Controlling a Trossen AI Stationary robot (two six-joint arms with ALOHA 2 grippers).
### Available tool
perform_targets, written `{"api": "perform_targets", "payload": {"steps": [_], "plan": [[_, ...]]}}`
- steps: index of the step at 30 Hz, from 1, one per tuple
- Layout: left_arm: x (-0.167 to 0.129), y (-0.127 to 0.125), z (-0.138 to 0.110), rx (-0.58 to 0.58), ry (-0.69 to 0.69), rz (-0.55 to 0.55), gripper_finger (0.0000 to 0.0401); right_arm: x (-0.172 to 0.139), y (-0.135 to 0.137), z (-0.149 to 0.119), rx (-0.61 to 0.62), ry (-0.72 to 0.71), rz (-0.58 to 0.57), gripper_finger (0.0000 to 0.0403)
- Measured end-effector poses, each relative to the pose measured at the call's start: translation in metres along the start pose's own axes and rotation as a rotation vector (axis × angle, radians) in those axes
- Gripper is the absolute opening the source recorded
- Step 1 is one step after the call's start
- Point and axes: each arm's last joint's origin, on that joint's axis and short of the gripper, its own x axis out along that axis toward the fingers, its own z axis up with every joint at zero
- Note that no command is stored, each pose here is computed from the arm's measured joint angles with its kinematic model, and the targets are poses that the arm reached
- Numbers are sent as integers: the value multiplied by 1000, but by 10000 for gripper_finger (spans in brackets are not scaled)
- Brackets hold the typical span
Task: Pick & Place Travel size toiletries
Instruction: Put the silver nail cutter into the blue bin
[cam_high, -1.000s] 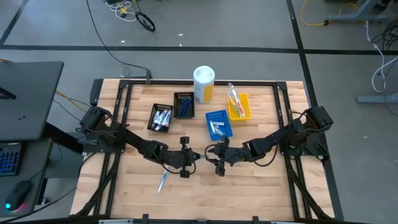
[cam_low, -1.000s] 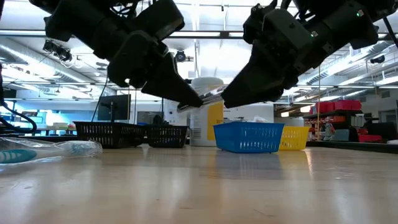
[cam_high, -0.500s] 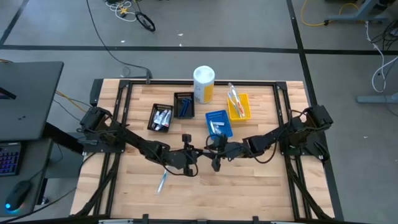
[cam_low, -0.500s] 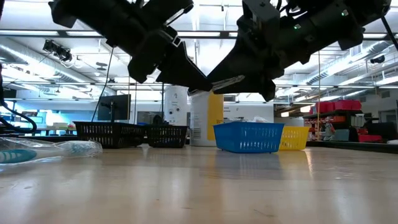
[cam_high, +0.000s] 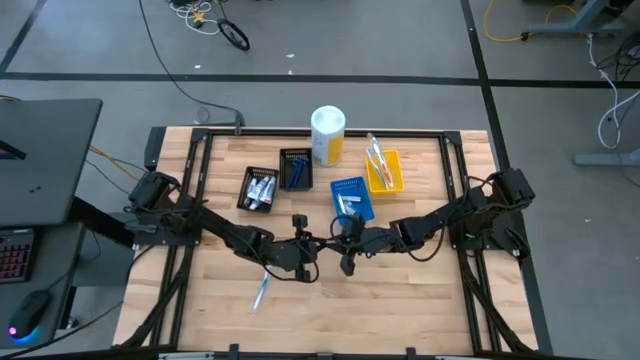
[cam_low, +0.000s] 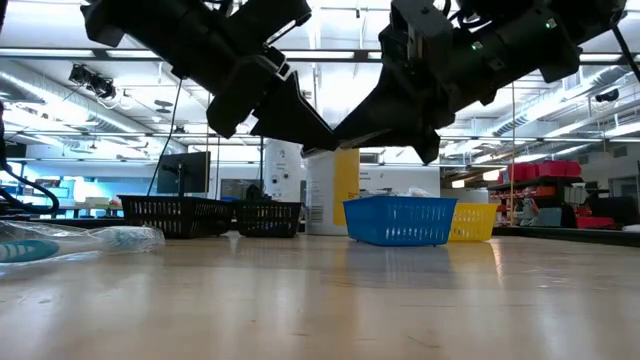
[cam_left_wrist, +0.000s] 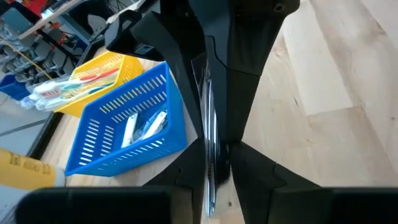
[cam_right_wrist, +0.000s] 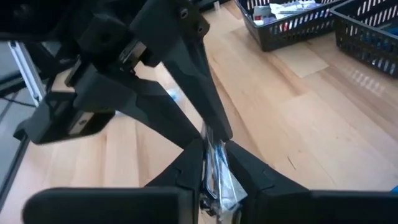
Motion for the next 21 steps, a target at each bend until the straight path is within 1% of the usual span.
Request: {"api": "perform_targets", "payload": {"steps": [5,8,11,14,16,18,21], "plan": [[0,0,-1,5,17,-3,107,0,-2,-3,-30,24,-15,54],[1,3,-3,13,39,22,132,-2,-4,-3,-72,36,-63,54],[5,9,-6,-1,63,41,158,-9,-11,-1,-110,46,-181,54],[11,18,-9,-54,88,58,181,-19,-22,2,-137,45,-351,54],[15,25,-11,-121,96,57,192,-24,-29,7,-125,7,-465,59],[19,31,-13,-199,106,58,199,-29,-36,13,-108,-36,-554,65],[23,38,-16,-299,121,65,201,-30,-46,19,-84,-62,-629,69]]}}
